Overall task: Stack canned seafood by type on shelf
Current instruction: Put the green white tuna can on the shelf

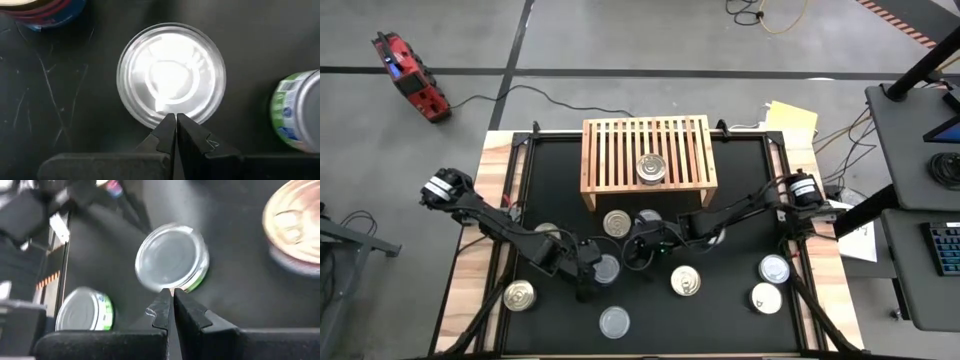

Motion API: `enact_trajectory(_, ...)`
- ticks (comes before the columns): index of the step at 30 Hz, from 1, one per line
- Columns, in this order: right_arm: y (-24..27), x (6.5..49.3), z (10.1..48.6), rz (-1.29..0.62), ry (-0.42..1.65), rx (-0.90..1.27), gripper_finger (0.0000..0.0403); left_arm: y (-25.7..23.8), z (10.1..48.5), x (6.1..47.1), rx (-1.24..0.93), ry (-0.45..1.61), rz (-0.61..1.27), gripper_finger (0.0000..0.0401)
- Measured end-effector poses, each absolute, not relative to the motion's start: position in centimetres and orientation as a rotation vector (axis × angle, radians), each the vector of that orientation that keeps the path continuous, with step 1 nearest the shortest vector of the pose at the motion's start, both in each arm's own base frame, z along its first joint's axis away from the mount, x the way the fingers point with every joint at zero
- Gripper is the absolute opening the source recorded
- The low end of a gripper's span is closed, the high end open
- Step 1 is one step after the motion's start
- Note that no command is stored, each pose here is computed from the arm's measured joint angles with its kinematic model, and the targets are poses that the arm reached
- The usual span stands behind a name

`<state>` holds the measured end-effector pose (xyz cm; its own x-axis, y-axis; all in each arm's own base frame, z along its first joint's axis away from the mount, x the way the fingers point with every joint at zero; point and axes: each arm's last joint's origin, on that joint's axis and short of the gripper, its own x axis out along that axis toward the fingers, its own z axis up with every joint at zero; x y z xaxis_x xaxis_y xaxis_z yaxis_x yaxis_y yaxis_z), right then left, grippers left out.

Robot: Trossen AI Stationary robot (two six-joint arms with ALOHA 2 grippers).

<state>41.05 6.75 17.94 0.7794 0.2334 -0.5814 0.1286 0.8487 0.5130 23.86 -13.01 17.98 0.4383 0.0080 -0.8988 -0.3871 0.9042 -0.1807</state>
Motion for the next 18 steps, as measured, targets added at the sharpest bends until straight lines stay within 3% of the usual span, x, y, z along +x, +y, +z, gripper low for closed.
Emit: enact_trajectory(18,6.4,41.3,17.2,-0.075,0.697,0.812,0.0013,-13.0,15.1,22.6,-0.34,0.985,0.176,0.0)
